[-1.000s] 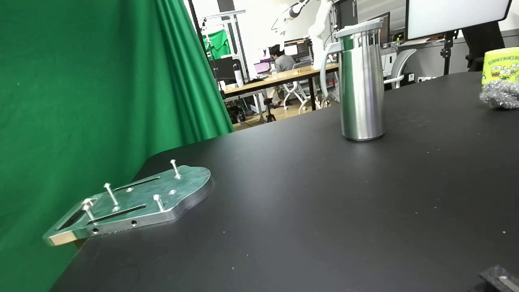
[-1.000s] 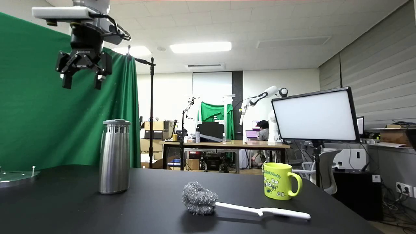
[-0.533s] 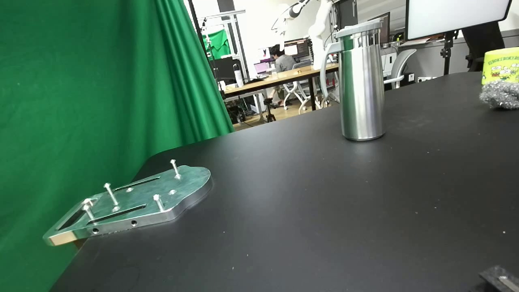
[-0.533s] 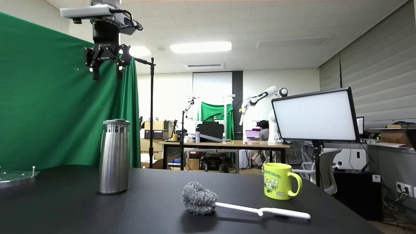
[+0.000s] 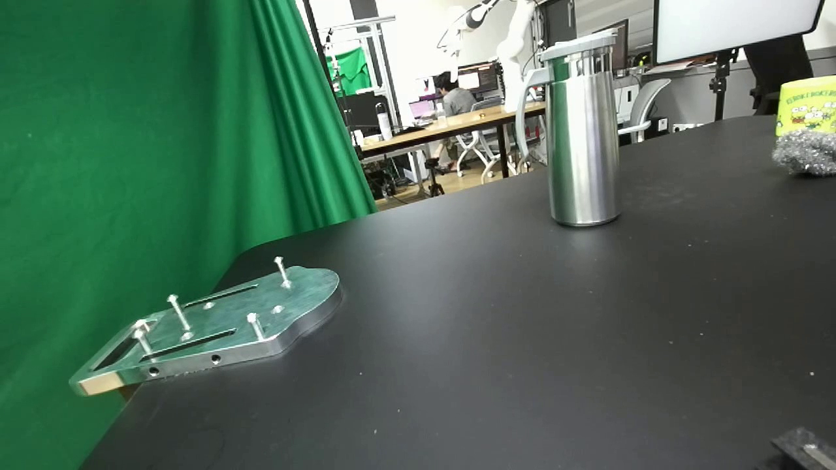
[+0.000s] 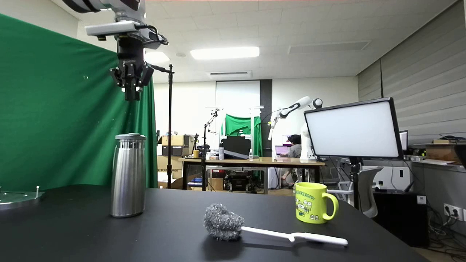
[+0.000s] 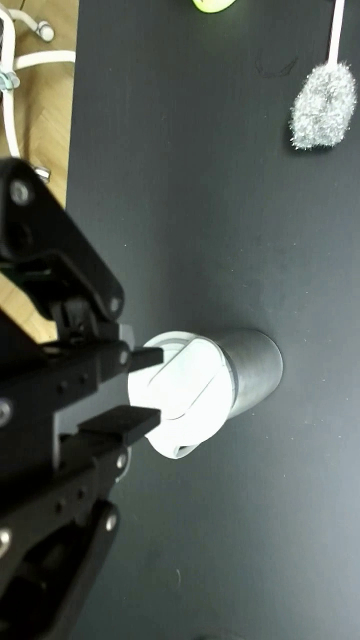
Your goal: Press the top of the metallic flask
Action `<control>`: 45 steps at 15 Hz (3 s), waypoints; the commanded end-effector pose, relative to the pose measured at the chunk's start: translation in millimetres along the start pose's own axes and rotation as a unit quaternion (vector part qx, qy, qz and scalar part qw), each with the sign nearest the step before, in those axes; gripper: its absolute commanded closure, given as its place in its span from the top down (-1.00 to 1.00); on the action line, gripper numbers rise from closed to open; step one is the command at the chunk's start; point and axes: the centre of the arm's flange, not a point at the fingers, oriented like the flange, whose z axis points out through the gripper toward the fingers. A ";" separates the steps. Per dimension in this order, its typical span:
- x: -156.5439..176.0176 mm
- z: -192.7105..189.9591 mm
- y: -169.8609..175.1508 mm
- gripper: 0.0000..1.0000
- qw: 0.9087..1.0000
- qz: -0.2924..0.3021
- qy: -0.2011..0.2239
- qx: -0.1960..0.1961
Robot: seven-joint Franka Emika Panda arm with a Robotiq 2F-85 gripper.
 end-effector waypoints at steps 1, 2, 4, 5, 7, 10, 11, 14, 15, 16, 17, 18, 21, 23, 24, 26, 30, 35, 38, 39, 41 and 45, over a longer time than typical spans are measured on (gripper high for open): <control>20.4 6.9 -4.5 -0.98 1.000 0.022 0.003 -0.006; 22.1 10.9 -6.2 -1.00 1.000 0.024 0.001 -0.004; 24.7 20.2 -8.0 -1.00 1.000 0.028 0.001 -0.004; 25.5 24.8 -8.3 -1.00 1.000 0.030 0.001 -0.004; 27.8 33.0 -9.2 -1.00 0.999 0.033 0.002 0.000; 31.2 42.4 -12.4 -1.00 0.999 0.034 0.003 0.002; 31.6 45.3 -13.2 -1.00 0.999 0.034 0.002 0.004; 31.0 55.2 -16.7 -1.00 0.999 0.032 -0.004 0.009; 30.5 58.5 -17.8 -1.00 0.999 0.031 -0.006 0.009; 30.4 61.9 -18.7 -1.00 0.999 0.031 -0.005 0.006; 31.2 64.3 -18.9 -1.00 1.000 0.031 -0.004 0.005; 31.8 65.9 -18.9 -1.00 1.000 0.030 -0.004 0.006; 33.8 72.4 -19.0 -1.00 0.999 0.030 0.002 0.009; 35.3 77.9 -20.0 -1.00 1.000 0.029 0.000 0.010; 36.1 80.9 -20.8 -1.00 1.000 0.029 -0.003 0.011; 36.7 86.2 -22.2 -1.00 0.999 0.029 -0.006 0.011; 38.2 96.2 -24.3 -1.00 1.000 0.028 -0.009 0.012; 40.1 105.7 -29.1 -1.00 1.000 0.024 -0.009 0.012; 41.5 104.5 -31.2 -1.00 1.000 0.021 -0.003 0.011; 41.8 104.4 -31.6 -1.00 1.000 0.021 -0.002 0.012; 41.6 105.5 -31.8 -1.00 1.000 0.021 -0.002 0.012; 38.6 107.5 -27.9 -1.00 1.000 0.024 -0.005 0.011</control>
